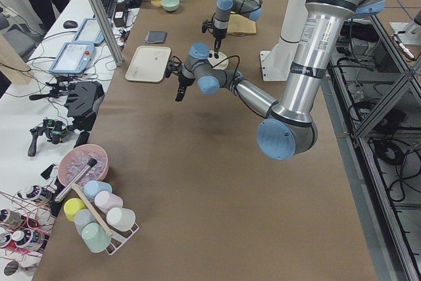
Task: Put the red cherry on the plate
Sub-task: 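Carry the cherries with the right gripper and lower them into the white bowl, then open the right gripper and withdraw it while the left arm retracts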
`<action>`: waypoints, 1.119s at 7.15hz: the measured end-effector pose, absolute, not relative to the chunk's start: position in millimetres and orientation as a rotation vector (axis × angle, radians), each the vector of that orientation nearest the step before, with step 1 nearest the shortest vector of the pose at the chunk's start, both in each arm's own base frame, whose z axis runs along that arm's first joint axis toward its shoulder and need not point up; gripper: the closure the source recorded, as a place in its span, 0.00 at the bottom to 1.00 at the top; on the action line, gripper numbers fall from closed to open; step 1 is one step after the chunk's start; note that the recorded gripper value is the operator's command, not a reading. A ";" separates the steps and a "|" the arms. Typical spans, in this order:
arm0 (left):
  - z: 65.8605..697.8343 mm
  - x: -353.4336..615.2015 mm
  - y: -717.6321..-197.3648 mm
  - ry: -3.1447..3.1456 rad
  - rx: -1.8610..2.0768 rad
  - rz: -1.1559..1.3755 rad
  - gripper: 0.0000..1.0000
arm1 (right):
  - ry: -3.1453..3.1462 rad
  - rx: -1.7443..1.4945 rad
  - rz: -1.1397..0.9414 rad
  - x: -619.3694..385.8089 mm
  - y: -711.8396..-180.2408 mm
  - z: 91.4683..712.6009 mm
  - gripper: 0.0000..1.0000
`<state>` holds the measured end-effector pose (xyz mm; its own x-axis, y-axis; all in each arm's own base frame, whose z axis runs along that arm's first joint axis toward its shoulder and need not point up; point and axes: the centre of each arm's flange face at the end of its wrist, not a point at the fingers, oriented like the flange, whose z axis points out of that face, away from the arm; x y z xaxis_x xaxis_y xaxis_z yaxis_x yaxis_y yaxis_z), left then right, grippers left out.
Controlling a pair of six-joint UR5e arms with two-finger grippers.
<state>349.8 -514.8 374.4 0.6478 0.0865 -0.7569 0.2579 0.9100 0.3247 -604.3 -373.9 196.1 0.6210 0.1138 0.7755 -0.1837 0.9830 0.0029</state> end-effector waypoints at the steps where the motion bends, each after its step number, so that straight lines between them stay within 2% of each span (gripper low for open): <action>1: 374.4 349.8 -514.8 0.867 0.430 -0.101 0.02 | -0.886 0.086 0.160 -615.8 -371.0 202.4 0.10; 2: 374.5 349.9 -514.8 0.867 0.430 -0.101 0.02 | -0.895 0.088 0.154 -622.9 -370.3 207.0 0.00; 5: 374.7 346.2 -517.0 0.867 0.431 -0.103 0.02 | -0.942 0.086 0.163 -608.5 -378.5 186.3 0.00; 8: 389.5 308.0 -523.1 0.861 0.425 -0.029 0.02 | -0.964 0.025 0.213 -512.1 -438.5 154.5 0.00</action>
